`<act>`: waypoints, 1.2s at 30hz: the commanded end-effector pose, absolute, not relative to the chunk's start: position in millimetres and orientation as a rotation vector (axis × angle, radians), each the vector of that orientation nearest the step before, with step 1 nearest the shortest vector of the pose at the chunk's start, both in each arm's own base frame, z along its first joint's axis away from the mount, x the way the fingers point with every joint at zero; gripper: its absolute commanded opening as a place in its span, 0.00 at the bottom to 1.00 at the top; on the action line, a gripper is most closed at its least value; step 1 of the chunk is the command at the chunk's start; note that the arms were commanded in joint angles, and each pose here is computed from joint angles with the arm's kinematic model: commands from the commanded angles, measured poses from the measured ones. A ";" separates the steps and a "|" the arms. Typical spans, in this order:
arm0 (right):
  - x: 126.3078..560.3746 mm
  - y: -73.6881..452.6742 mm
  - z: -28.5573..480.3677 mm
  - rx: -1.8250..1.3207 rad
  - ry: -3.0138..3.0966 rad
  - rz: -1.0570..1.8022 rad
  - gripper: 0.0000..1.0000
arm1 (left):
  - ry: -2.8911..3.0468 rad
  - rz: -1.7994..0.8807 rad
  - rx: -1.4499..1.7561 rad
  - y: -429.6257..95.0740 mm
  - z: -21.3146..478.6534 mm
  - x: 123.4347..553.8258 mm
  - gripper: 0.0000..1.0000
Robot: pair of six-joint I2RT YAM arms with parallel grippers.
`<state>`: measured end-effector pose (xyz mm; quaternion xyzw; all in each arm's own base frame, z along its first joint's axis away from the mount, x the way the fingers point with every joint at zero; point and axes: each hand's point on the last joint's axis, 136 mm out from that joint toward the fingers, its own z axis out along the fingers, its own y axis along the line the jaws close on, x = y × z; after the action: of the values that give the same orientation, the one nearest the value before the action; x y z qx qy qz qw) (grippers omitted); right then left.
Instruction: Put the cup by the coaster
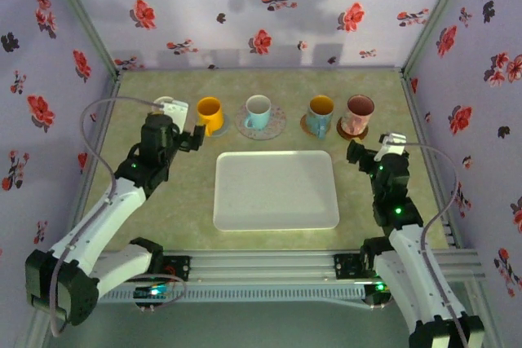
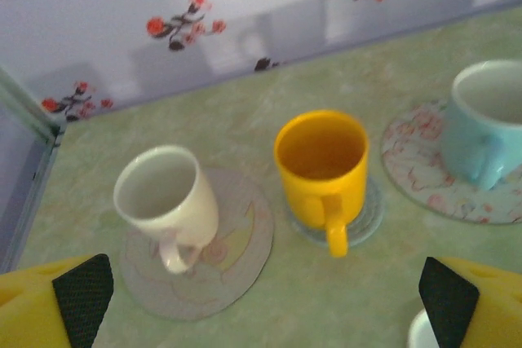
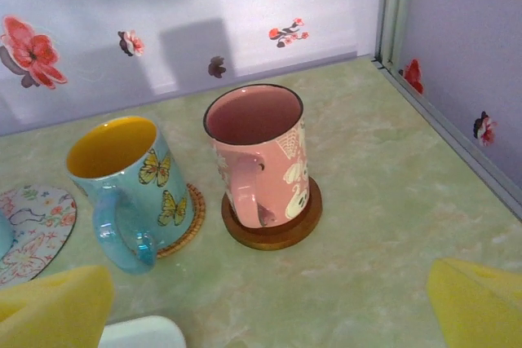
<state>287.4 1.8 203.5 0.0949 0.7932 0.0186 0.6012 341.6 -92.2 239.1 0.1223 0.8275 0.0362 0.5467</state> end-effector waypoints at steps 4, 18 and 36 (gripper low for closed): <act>288.7 -7.6 200.7 0.227 1.769 -0.025 1.00 | 1.922 0.146 0.075 -46.5 225.7 339.7 1.00; 289.8 -20.8 162.5 0.264 1.792 -0.102 0.99 | 1.978 0.212 -0.059 -7.5 173.1 336.7 1.00; 307.3 -22.3 141.0 0.250 1.827 -0.119 0.99 | 1.923 0.212 -0.156 15.4 147.5 347.4 1.00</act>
<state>300.8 -20.0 131.3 0.1081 0.8026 -0.0464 0.5848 341.7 12.5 141.6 -0.0476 0.8337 0.0995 0.5412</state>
